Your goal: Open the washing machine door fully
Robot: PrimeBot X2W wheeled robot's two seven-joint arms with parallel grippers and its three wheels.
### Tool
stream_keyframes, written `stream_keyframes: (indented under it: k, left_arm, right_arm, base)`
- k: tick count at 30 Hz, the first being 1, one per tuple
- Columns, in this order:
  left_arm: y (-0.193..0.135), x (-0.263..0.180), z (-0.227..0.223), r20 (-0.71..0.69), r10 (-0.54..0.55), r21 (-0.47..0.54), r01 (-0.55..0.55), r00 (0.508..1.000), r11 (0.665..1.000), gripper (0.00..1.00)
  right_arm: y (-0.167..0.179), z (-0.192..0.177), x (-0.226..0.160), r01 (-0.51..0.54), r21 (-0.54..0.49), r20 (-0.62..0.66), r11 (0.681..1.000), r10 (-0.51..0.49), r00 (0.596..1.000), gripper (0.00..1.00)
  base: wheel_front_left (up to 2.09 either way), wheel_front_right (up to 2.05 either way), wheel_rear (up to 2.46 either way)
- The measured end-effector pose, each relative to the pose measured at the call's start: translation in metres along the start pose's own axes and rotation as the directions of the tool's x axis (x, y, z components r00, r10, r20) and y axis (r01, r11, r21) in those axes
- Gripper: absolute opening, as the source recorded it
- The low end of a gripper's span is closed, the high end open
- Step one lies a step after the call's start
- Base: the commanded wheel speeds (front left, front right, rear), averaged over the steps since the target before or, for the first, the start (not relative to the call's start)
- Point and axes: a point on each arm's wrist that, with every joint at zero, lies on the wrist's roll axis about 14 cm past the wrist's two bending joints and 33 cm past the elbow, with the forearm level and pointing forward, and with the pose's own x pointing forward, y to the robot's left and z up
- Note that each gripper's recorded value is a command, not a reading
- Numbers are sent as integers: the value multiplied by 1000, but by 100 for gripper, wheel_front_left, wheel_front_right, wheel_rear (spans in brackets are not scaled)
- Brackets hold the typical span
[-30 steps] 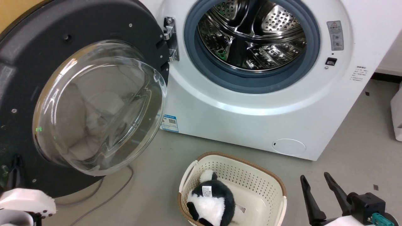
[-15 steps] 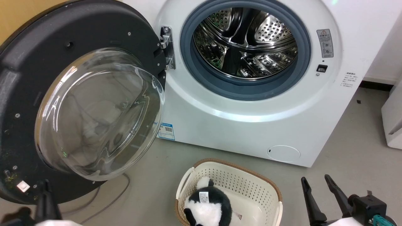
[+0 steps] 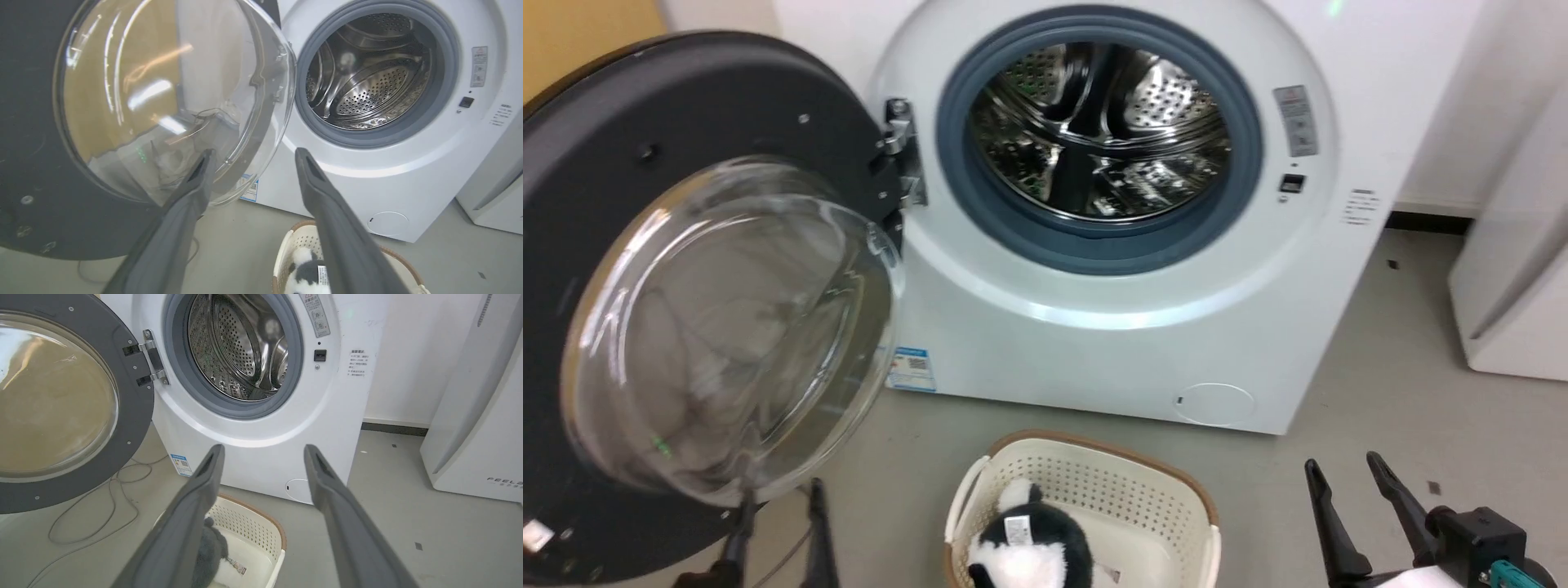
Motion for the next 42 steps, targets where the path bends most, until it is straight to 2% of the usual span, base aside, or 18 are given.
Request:
stream_keyframes:
  k: [6, 12, 26, 27, 42]
  left_arm:
    - [-49, 6, -8, -26, -162, 2, 162, 986, 987, 100]
    - [-82, 18, -13, -38, -257, 29, 258, 966, 966, 100]
    - [-90, 27, -24, -71, -284, 61, 288, 956, 956, 100]
    - [-91, 27, -24, -71, -284, 59, 289, 956, 956, 0]
    - [-90, 27, -26, -87, -281, 61, 287, 956, 956, 0]
  right_arm:
    - [-19, 4, -16, 71, -12, 11, 997, -71, 997, 100]
    - [-37, 8, -32, 139, -23, 22, 990, -138, 990, 100]
    - [-41, 5, -37, 160, -26, 13, 987, -159, 987, 100]
    - [-41, 5, -37, 160, -25, 14, 987, -159, 987, 0]
    - [-41, 3, -36, 158, -34, 6, 987, -158, 987, 0]
  base:
    - [0, 0, 0]
    - [0, 0, 0]
    - [0, 0, 0]
    - [0, 0, 0]
    - [0, 0, 0]
